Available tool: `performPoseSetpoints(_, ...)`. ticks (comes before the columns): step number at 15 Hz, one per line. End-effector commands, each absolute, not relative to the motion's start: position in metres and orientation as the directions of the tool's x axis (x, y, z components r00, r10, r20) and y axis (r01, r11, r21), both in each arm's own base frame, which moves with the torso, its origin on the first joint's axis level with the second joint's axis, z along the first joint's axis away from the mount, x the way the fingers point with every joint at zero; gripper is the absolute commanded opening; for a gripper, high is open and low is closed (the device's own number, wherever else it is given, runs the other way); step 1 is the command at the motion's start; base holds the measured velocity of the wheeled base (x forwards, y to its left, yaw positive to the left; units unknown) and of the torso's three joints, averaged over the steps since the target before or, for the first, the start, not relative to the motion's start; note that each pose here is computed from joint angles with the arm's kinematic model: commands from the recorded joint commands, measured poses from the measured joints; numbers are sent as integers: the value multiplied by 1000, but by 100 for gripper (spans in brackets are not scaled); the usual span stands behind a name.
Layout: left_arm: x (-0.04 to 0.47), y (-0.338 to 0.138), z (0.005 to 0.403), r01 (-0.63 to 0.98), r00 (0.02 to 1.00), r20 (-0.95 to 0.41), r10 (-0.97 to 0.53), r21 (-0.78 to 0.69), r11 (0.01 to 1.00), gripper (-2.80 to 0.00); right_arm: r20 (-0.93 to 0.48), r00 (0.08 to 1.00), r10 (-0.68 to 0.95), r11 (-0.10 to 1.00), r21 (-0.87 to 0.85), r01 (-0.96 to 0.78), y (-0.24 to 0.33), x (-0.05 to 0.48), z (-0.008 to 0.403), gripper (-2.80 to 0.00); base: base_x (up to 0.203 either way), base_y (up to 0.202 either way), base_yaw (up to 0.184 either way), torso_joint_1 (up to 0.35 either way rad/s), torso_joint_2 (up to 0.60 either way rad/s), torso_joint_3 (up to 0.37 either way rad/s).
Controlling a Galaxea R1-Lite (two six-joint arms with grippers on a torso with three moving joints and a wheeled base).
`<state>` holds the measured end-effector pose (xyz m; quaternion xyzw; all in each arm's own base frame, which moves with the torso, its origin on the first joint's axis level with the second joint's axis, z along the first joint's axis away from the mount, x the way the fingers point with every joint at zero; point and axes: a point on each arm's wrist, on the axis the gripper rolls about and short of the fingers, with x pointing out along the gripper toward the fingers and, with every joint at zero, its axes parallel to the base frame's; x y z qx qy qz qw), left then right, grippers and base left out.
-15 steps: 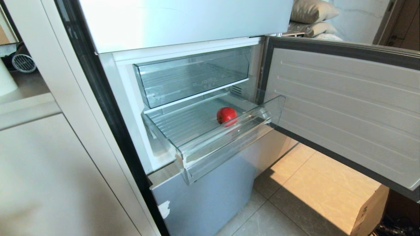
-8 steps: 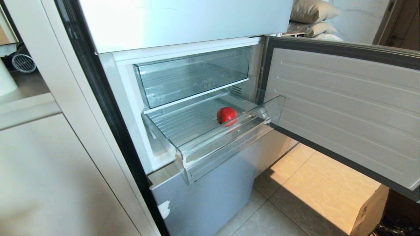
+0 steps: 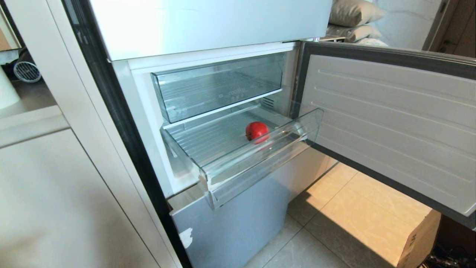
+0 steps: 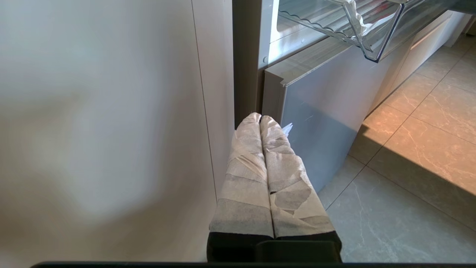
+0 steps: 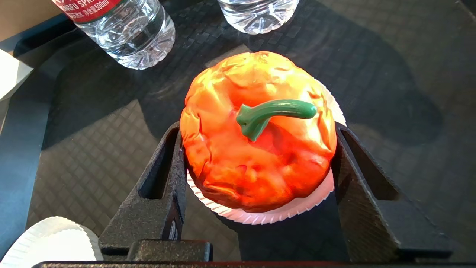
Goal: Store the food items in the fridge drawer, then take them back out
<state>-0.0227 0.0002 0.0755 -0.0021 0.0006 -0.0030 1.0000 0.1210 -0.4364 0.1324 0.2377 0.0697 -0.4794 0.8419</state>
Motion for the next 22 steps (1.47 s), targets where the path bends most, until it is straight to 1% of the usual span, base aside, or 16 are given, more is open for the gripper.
performPoseSetpoints(1,-23,0,76,6,1000,-2,-6,-5,1000,-280,-337,532,-777,432,330,839,-436,121,136,0,0,0,0,0,0,0)
performPoseSetpoints(9,-23,0,76,5,1000,-2,-5,-5,1000,-280,-332,534,-778,433,332,838,-437,121,137,0,0,0,0,0,0,0)
performPoseSetpoints(11,-23,0,76,5,1000,-2,-5,-5,1000,-280,-300,536,-789,442,329,835,-430,119,154,0,0,0,0,0,0,0)
performPoseSetpoints(15,-23,0,76,6,1000,-2,-6,-5,1000,-280,-227,530,-817,455,311,834,-394,109,211,0,0,0,0,0,0,0)
performPoseSetpoints(16,-23,0,76,6,1000,-2,-6,-5,1000,-280,-214,528,-822,457,305,835,-381,105,222,-280,0,0,0,0,0,0)
performPoseSetpoints(18,-23,0,76,6,1000,-2,-6,-5,1000,-280,-168,516,-840,458,291,840,-350,92,249,-280,0,0,0,0,0,0)
performPoseSetpoints(20,-23,0,76,6,1000,-2,-6,-5,1000,-280,-102,502,-859,461,274,844,-306,74,277,-280,0,0,0,0,0,0)
performPoseSetpoints(22,-23,0,76,6,1000,-2,-6,-5,1000,-280,-34,496,-868,472,254,844,-255,60,296,-280,0,0,0,0,0,0)
